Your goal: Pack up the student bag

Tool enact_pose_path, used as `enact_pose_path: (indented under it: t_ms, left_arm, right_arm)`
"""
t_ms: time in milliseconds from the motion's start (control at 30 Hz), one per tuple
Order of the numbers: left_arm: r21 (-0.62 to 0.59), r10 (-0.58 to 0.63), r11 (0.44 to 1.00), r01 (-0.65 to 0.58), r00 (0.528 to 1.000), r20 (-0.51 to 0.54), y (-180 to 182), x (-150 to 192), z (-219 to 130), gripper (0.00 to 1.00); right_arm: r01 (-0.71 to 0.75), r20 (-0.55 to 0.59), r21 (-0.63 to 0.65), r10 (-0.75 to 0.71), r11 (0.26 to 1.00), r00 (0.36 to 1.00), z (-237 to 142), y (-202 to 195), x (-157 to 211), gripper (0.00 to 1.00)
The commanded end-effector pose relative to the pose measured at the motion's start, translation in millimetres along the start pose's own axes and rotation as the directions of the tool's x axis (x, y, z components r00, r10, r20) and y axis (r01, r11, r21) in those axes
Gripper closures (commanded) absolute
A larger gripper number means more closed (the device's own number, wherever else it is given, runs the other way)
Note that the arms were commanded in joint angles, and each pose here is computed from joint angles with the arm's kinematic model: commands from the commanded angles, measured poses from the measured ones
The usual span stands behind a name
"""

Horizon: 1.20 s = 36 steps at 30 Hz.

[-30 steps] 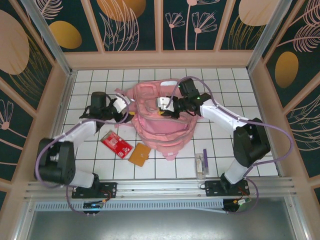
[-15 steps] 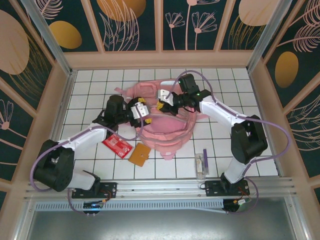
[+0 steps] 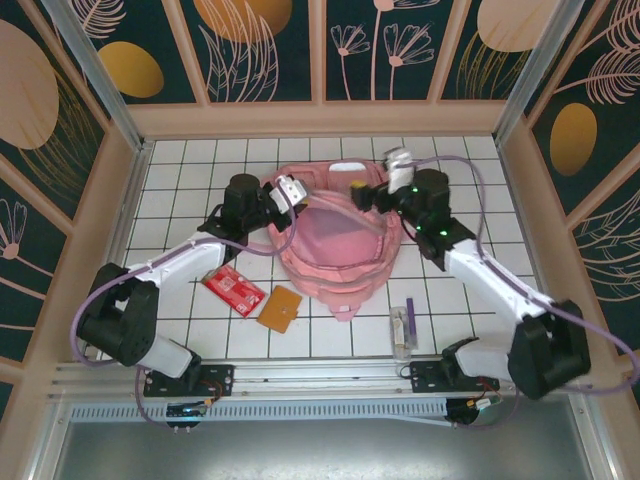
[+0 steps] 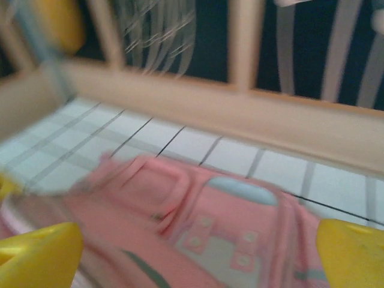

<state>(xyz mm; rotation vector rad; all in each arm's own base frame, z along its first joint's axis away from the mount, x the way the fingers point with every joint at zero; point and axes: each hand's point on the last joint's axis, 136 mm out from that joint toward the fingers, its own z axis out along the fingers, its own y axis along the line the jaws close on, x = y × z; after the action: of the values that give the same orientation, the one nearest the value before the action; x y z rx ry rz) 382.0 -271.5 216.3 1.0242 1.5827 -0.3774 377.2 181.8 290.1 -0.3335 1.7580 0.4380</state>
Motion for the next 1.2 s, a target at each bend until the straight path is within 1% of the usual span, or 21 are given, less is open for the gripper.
enact_pose_path:
  t_ms: [0,33,100,133,167,200,267,300,333,400,533,600,667,733,800,833,900,1000,1033,1167]
  left_arm:
    - [-0.081,-0.166,0.979,0.190,0.957,0.238,38.2,-70.4,-5.0,1.00]
    - [-0.095,-0.203,0.967,0.235,0.943,0.265,46.5,-74.1,-7.3,1.00]
    - [-0.123,-0.257,0.943,0.308,0.912,0.319,62.2,-79.5,-13.4,1.00]
    - [-0.129,-0.273,0.934,0.334,0.897,0.349,67.9,-82.1,-17.2,1.00]
    - [-0.135,-0.283,0.924,0.358,0.876,0.390,75.5,-88.9,-23.3,1.00]
    - [-0.141,-0.307,0.910,0.391,0.861,0.405,78.5,-82.6,-26.2,1.00]
    - [-0.144,-0.337,0.887,0.439,0.828,0.449,86.3,-84.4,-33.1,1.00]
    - [-0.142,-0.335,0.886,0.442,0.820,0.465,87.6,-86.8,-34.8,1.00]
    - [-0.137,-0.333,0.885,0.445,0.811,0.481,88.1,-89.5,-36.5,1.00]
    - [-0.131,-0.340,0.880,0.456,0.799,0.496,89.2,-91.1,-36.9,1.00]
    - [-0.130,-0.349,0.875,0.466,0.794,0.497,89.8,-87.5,-34.2,1.00]
    - [-0.130,-0.348,0.877,0.464,0.797,0.494,88.3,-83.8,-32.7,1.00]
    - [-0.128,-0.351,0.880,0.457,0.809,0.471,84.5,-74.9,-27.5,1.00]
    - [-0.112,-0.402,0.866,0.487,0.812,0.422,79.8,-57.7,-16.6,1.00]
    - [-0.019,-0.495,0.846,0.532,0.798,0.343,62.9,-38.1,3.9,0.96]
    - [0.016,-0.533,0.834,0.552,0.797,0.285,54.1,-26.3,13.4,0.96]
    - [0.033,-0.587,0.803,0.595,0.781,0.214,44.9,-9.3,20.2,0.95]
    - [0.055,-0.603,0.796,0.603,0.779,0.173,33.0,-1.7,14.1,0.89]
    - [0.065,-0.604,0.796,0.601,0.783,0.149,27.8,0.2,11.3,0.85]
    - [0.134,-0.631,0.771,0.623,0.775,0.035,2.0,7.7,-1.1,0.58]
  right_arm:
    - [-0.346,-0.003,0.255,0.359,0.903,0.933,-30.1,-49.4,7.9,0.01]
    - [-0.364,-0.038,0.255,0.386,0.896,0.922,-34.0,-47.2,16.9,0.01]
    - [-0.429,-0.080,0.304,0.471,0.851,0.878,-42.3,-48.9,37.6,0.04]
    - [-0.458,-0.100,0.347,0.518,0.818,0.849,-46.4,-52.6,50.2,0.07]
    - [-0.479,-0.122,0.388,0.559,0.788,0.820,-50.6,-54.4,62.0,0.08]
    - [-0.485,-0.154,0.397,0.578,0.779,0.801,-52.0,-51.9,71.5,0.08]
    - [-0.495,-0.269,0.329,0.583,0.804,0.767,-47.4,-32.0,92.5,0.15]
    - [-0.499,-0.324,0.273,0.566,0.823,0.758,-45.0,-19.1,100.6,0.20]
    - [-0.502,-0.385,0.216,0.545,0.838,0.745,-42.7,-5.3,111.8,0.22]
    - [-0.481,-0.472,0.157,0.493,0.863,0.731,-42.3,15.3,130.5,0.23]
    - [-0.337,-0.560,0.140,0.355,0.931,0.749,-44.3,37.1,152.9,0.23]
    - [-0.305,-0.613,0.071,0.282,0.950,0.738,-44.8,57.6,161.8,0.23]
    - [-0.287,-0.660,-0.002,0.215,0.958,0.720,-45.5,77.2,172.4,0.23]
    - [-0.281,-0.701,-0.082,0.145,0.956,0.698,-45.8,100.6,183.7,0.24]
    - [-0.293,-0.729,-0.161,0.087,0.943,0.679,-46.4,128.7,193.1,0.26]
    - [-0.311,-0.739,-0.189,0.074,0.931,0.669,-46.4,143.5,197.1,0.27]
    - [-0.353,-0.759,-0.200,0.083,0.914,0.645,-45.8,167.8,206.2,0.28]
    - [-0.400,-0.797,-0.144,0.133,0.905,0.589,-48.2,198.5,221.9,0.28]
    - [-0.417,-0.811,-0.123,0.151,0.901,0.566,-49.7,207.4,226.6,0.28]
    - [-0.483,-0.851,-0.044,0.221,0.874,0.477,-55.6,230.5,243.2,0.28]
